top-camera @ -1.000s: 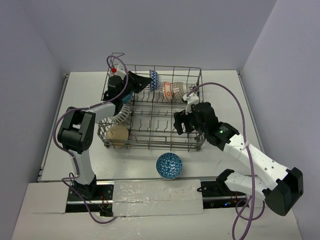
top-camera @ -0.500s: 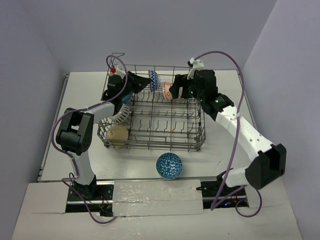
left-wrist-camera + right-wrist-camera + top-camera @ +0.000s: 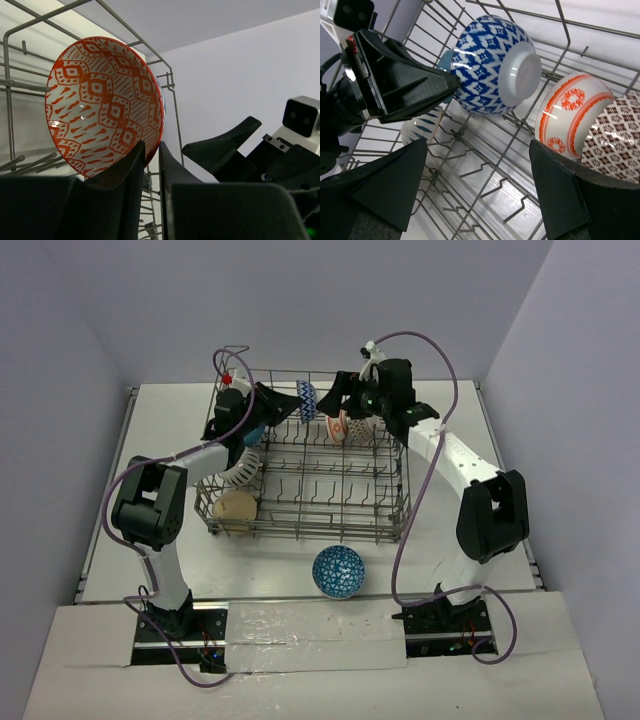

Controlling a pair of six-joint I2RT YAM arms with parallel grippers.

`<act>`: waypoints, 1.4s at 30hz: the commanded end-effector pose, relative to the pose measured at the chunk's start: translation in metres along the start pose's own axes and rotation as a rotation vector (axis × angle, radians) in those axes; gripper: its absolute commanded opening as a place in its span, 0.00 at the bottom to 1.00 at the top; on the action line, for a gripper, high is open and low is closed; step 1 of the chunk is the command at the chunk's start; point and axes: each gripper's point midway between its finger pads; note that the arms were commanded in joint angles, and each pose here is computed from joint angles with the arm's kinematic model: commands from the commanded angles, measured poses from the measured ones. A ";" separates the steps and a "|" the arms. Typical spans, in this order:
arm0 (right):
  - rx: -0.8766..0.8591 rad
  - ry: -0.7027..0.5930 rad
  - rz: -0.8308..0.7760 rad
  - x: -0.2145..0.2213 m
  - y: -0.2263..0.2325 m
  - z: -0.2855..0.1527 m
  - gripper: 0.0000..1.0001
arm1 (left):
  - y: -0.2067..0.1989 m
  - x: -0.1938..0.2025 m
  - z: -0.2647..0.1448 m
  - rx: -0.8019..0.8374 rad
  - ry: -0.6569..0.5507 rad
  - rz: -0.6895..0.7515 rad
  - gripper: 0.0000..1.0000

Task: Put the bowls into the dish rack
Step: Insert the bowl into the dish rack.

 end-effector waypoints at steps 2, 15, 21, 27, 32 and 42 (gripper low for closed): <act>-0.082 -0.112 -0.019 -0.047 0.009 0.001 0.90 | 0.003 -0.007 -0.008 -0.047 0.008 0.008 0.19; -0.143 -0.105 -0.010 -0.051 -0.002 0.035 0.90 | 0.008 -0.009 -0.010 -0.064 0.010 0.005 0.19; -0.167 -0.088 0.004 -0.046 -0.003 0.044 0.90 | 0.012 -0.008 -0.010 -0.068 0.019 0.002 0.19; -0.190 -0.084 0.021 -0.044 -0.004 0.054 0.90 | 0.014 -0.006 -0.010 -0.073 0.028 0.003 0.19; -0.220 -0.096 0.031 -0.044 -0.001 0.057 0.90 | 0.015 -0.007 -0.010 -0.080 0.029 0.005 0.19; -0.268 -0.101 0.061 -0.042 0.003 0.064 0.90 | 0.020 -0.006 -0.011 -0.092 0.038 0.007 0.19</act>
Point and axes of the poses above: each gripper's point midway between its finger pads, its own z axis out along the fingers, its own y axis along the line the jaws close on, x = y × z, and after that the axes turned 15 degrees about -z, right-handed
